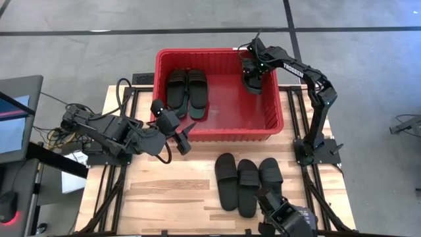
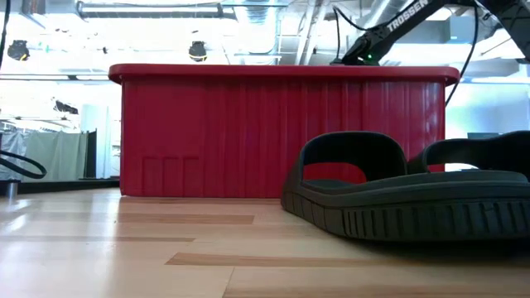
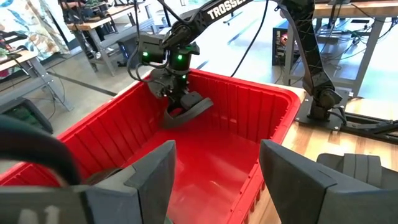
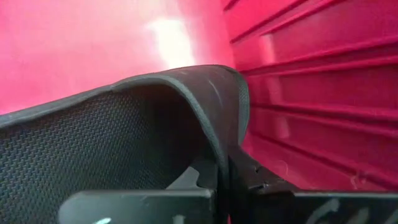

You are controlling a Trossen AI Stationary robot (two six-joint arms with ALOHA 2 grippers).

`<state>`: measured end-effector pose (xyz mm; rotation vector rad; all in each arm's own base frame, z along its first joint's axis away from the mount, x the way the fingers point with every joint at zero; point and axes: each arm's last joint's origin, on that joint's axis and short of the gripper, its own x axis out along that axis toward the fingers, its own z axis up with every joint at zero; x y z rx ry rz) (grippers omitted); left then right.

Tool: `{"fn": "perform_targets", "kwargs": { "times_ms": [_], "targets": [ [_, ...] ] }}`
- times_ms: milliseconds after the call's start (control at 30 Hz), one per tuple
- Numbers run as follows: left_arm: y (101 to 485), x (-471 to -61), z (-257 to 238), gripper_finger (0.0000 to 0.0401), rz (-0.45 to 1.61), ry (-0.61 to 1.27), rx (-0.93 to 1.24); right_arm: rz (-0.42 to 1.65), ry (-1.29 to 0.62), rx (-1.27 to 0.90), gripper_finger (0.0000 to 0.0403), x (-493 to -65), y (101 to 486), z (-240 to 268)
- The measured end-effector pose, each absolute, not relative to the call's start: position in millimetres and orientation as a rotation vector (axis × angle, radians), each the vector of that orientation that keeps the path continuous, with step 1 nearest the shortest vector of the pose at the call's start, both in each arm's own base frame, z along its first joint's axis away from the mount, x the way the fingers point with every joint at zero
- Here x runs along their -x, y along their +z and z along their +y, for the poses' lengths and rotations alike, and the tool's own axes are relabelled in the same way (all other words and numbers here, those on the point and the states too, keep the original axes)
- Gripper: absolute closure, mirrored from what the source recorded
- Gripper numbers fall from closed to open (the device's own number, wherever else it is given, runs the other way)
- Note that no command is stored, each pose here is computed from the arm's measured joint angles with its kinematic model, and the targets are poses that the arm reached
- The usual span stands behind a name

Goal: Pick and place slides into bin
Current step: Put the black slide into the red bin

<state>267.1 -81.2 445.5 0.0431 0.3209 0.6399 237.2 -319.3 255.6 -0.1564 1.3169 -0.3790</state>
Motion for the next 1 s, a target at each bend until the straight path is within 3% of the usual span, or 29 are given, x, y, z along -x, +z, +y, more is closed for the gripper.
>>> {"fn": "perform_targets", "kwargs": {
  "times_ms": [600,1000],
  "targets": [
    [445,-268,-80,0.0181,0.313,0.645,-0.013,1.35,-0.347,0.232,0.0403,-235,227,-318],
    [445,-267,-80,0.0181,0.312,0.648,0.005,1.322,-0.373,0.261,0.0402,-237,228,-321]
  ]
}}
